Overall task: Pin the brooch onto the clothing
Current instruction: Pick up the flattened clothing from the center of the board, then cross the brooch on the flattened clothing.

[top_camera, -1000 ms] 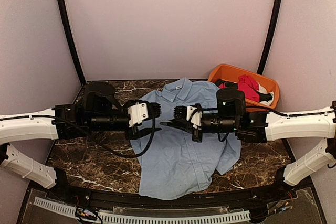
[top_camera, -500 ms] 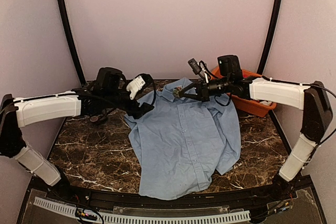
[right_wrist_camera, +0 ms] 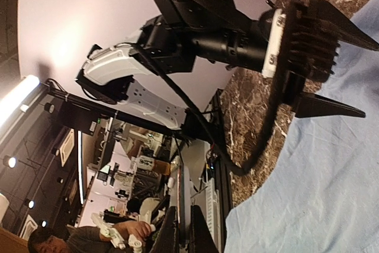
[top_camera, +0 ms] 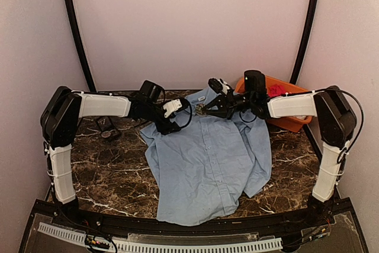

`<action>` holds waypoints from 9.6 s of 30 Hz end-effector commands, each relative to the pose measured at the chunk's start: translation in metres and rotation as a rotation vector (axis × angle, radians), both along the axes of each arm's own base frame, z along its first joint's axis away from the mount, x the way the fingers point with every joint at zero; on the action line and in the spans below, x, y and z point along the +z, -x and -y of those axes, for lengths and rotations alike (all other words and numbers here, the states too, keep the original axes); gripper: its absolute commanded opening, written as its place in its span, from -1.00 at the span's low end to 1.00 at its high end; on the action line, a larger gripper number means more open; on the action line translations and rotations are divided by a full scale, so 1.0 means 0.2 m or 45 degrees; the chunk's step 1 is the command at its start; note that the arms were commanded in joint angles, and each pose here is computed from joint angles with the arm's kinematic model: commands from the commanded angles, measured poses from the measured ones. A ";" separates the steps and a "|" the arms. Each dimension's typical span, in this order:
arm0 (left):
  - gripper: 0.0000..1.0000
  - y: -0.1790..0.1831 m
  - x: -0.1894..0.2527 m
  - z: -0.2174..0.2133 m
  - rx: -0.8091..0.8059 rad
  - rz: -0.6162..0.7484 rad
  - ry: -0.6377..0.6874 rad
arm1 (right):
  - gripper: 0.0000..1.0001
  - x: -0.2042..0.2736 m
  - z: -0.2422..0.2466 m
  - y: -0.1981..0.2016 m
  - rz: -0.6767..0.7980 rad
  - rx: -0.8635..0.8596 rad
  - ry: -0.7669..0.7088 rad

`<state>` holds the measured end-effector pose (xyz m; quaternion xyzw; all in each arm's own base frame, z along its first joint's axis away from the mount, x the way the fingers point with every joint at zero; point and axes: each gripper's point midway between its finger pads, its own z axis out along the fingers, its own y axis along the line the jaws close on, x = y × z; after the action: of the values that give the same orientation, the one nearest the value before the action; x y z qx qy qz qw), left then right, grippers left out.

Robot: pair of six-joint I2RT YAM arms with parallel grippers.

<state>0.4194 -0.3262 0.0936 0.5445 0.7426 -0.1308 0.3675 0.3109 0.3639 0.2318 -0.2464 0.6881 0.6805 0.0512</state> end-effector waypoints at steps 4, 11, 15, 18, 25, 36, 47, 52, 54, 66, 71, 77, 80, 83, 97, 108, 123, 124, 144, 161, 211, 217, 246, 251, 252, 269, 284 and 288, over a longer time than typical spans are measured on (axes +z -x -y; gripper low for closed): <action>0.32 -0.05 -0.07 0.01 -0.134 -0.012 -0.047 | -1.00 0.12 0.03 0.02 -0.242 0.043 -0.158; 0.23 -0.08 -0.15 -0.06 -0.134 -0.066 -0.039 | -1.00 0.10 0.02 -0.03 -0.249 -0.057 -0.134; 0.23 -0.10 -0.16 -0.08 -0.146 -0.063 -0.035 | -1.00 0.17 0.02 -0.05 -0.284 -0.105 -0.185; 0.22 -0.11 -0.17 -0.08 -0.159 -0.072 -0.030 | -1.00 0.20 0.01 -0.05 -0.277 -0.135 -0.200; 0.21 -0.11 -0.18 -0.01 -0.195 -0.142 0.011 | -1.00 0.20 0.02 -0.05 -0.296 -0.213 -0.173; 0.22 -0.05 -0.33 0.05 -0.248 -0.153 -0.145 | -1.00 0.21 0.02 -0.06 -0.277 -0.231 -0.138; -0.96 -0.09 -0.41 0.05 -0.181 -0.169 -0.168 | -1.00 0.25 0.05 -0.02 -0.232 -0.225 -0.107; -0.99 -0.05 -0.26 0.09 -0.188 -0.201 -0.065 | -1.00 0.31 0.09 0.01 -0.138 -0.174 -0.087; -0.99 -0.04 -0.14 0.10 -0.177 -0.187 -0.017 | -1.00 0.33 0.12 0.04 -0.128 -0.136 -0.101; -0.99 0.14 0.38 0.13 -0.208 -0.078 0.332 | -1.00 0.31 0.19 0.15 -0.180 -0.037 -0.257; -0.99 0.17 0.47 0.14 -0.209 -0.098 0.413 | -1.00 0.26 0.14 0.18 -0.193 0.017 -0.266; -0.99 0.21 0.52 0.11 -0.202 -0.076 0.437 | -1.00 0.17 0.05 0.16 -0.242 0.054 -0.276; -0.99 0.23 0.54 0.10 -0.202 -0.071 0.438 | -1.00 0.16 0.01 0.14 -0.259 0.064 -0.281; -0.99 0.24 0.54 0.10 -0.200 -0.074 0.447 | -1.00 0.13 -0.02 0.08 -0.326 0.025 -0.297; -0.99 0.30 0.56 0.09 -0.227 -0.109 0.474 | -1.00 0.08 -0.24 -0.01 -0.121 0.242 -0.256; -0.99 0.31 0.54 0.08 -0.231 -0.102 0.438 | -1.00 0.06 -0.17 0.11 -0.034 0.335 -0.169; -0.99 0.33 0.57 0.08 -0.244 -0.117 0.451 | -1.00 0.02 -0.19 0.08 -0.015 0.349 -0.162; -0.99 0.33 0.57 0.08 -0.244 -0.115 0.453 | -1.00 0.03 -0.19 0.08 -0.015 0.348 -0.164; -0.99 0.33 0.57 0.08 -0.251 -0.123 0.463 | -1.00 -0.08 -0.22 0.02 -0.059 0.343 -0.139; -0.99 0.35 0.59 0.09 -0.265 -0.128 0.471 | -1.00 -0.10 -0.18 -0.07 -0.062 0.299 -0.139; -0.99 0.33 0.56 0.09 -0.259 -0.128 0.461 | -1.00 -0.01 -0.22 0.00 -0.099 0.278 -0.202; -0.99 0.34 0.56 0.09 -0.261 -0.132 0.461 | -1.00 -0.04 -0.23 -0.02 -0.091 0.275 -0.201; -0.99 0.44 0.85 0.10 -0.295 -0.159 0.896 | -1.00 0.32 -0.19 0.09 0.103 0.167 -0.444; -0.99 0.47 0.94 0.10 -0.314 -0.165 0.973 | -1.00 0.41 -0.20 0.15 0.078 0.165 -0.484; -0.99 0.47 0.95 0.10 -0.317 -0.164 0.983 | -1.00 0.42 -0.21 0.17 0.070 0.169 -0.488; -0.99 0.49 1.03 0.07 -0.329 -0.133 1.012 | -1.00 0.45 -0.12 0.24 0.117 0.164 -0.479; -0.99 0.48 1.02 0.07 -0.328 -0.127 1.007 | -1.00 0.39 -0.13 0.24 0.124 0.184 -0.448; -0.99 0.48 1.04 0.08 -0.335 -0.123 1.010 | -1.00 0.35 -0.13 0.25 0.106 0.187 -0.432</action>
<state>0.3320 -0.3458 0.2746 0.4329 0.6043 -0.4759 0.4700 0.2939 0.4078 0.2723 -0.1796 0.6285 0.7555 -0.0451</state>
